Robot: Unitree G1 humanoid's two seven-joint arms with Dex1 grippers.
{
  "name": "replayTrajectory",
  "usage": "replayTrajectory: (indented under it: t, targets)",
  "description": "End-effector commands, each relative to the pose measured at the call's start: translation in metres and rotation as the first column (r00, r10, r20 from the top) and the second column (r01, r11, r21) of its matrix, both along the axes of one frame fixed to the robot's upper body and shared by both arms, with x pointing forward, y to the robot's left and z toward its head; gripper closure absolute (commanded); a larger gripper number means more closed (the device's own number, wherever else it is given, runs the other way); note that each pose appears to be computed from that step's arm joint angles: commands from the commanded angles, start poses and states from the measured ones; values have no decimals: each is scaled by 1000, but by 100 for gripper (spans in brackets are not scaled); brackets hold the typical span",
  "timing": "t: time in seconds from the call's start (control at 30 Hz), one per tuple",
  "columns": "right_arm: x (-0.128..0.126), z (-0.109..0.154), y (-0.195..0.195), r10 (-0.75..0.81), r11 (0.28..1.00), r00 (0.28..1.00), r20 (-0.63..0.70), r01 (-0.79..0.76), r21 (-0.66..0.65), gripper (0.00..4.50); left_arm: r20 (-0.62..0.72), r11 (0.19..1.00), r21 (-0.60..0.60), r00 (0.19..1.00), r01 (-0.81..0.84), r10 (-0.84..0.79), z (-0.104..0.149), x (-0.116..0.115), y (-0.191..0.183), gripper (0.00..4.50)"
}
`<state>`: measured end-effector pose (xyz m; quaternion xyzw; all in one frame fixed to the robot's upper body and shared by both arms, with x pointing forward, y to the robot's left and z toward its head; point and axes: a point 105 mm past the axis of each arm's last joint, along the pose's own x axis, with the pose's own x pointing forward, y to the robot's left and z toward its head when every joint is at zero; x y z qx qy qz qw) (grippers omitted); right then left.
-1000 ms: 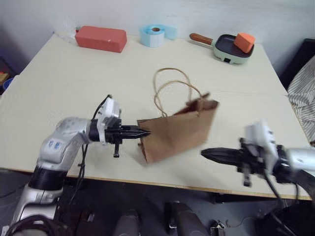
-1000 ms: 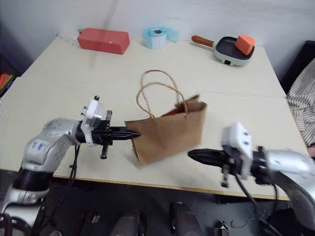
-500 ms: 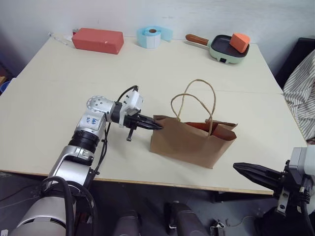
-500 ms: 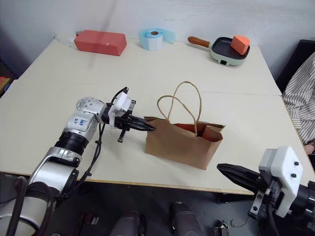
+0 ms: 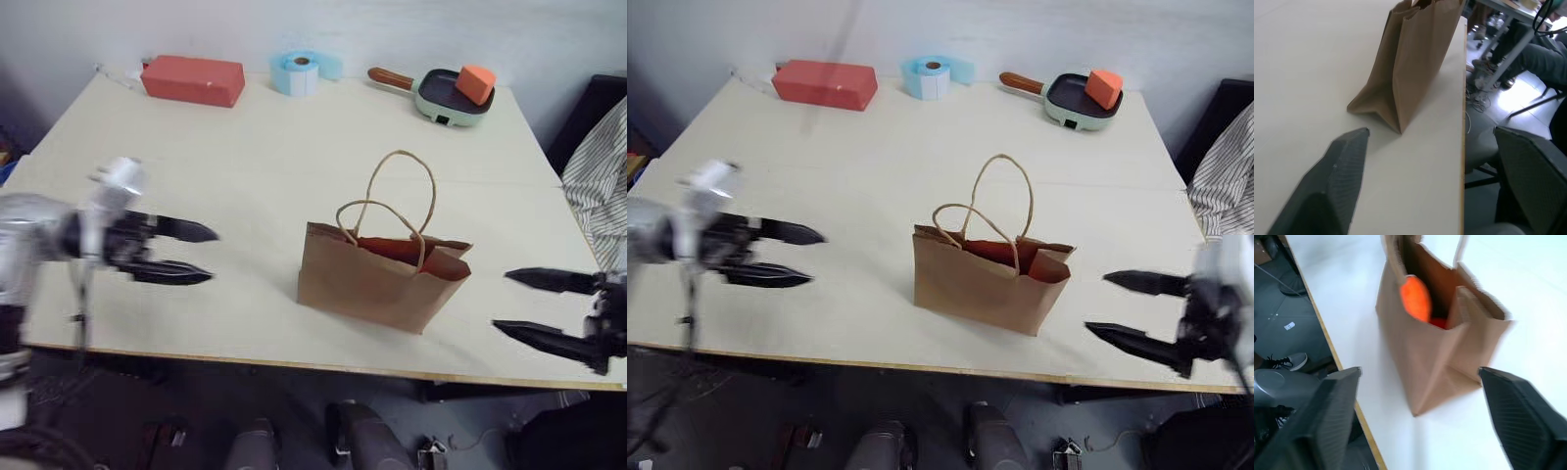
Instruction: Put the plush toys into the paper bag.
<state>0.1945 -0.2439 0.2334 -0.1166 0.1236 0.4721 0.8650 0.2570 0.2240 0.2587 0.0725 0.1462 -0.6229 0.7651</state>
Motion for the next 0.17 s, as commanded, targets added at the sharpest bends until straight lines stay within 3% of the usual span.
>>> replayTrajectory:
  t: [0.03, 0.17]
  targets:
    - [2, 29, -21, 29, 999, 999, 39, -29, 21, 5, 11, 999, -31, 1000, 25, -25, 33, -31, 7, 0]
    - [14, 41, -40, 17, 999, 999, 45, -20, 50, 5, 54, 1000, 22, 999, -2, 1, 32, -35, 11, 0]
